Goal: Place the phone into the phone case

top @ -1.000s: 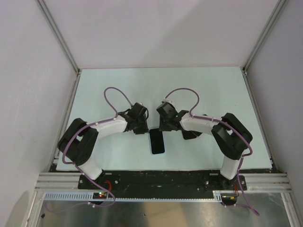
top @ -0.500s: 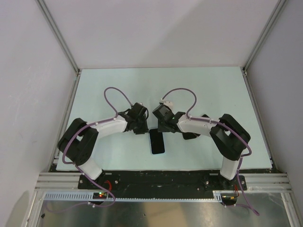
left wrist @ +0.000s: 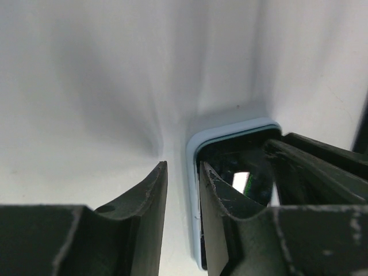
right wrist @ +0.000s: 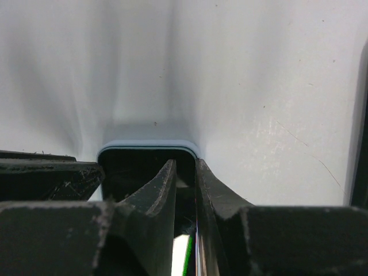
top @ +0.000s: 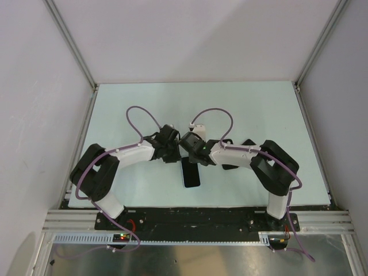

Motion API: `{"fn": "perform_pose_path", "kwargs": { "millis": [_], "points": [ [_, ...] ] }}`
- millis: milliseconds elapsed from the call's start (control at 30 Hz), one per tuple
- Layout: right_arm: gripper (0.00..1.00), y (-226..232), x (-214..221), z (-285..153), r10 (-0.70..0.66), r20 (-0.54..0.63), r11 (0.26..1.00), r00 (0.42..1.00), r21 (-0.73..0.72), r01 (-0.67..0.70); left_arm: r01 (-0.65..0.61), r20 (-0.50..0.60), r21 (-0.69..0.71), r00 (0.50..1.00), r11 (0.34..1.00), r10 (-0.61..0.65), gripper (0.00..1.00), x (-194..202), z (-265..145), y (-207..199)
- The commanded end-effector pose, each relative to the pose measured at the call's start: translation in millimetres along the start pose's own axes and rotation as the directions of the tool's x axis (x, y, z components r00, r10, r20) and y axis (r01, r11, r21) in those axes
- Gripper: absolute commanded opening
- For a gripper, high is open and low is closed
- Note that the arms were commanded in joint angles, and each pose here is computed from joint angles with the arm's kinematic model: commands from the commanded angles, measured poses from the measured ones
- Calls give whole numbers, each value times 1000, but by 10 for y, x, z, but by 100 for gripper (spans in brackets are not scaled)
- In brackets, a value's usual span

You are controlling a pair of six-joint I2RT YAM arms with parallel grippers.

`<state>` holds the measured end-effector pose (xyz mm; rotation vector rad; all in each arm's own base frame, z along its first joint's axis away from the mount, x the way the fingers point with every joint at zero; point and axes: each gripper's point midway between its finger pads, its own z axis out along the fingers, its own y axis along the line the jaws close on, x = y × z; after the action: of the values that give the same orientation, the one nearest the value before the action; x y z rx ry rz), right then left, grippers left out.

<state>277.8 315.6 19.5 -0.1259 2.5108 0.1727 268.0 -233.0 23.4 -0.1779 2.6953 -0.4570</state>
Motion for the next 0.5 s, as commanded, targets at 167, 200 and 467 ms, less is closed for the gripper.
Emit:
{"fn": "perform_pose_path", "kwargs": {
  "millis": [167, 200, 467],
  "points": [
    [0, -221, 1544, 293, -111, -406, 991, 907, 19, 130, 23, 63, 111, 998, 994, -30, 34, -205, -114, -323],
    [0, -227, 1567, 294, -110, -410, 992, 905, 18, 129, 24, 61, 107, 998, 994, -30, 34, -202, -99, -315],
    [0, -223, 1389, 245, -64, -383, 998, 922, -8, 66, 26, 35, 71, 999, 997, -28, 32, -118, 19, -222]
  ]
}}
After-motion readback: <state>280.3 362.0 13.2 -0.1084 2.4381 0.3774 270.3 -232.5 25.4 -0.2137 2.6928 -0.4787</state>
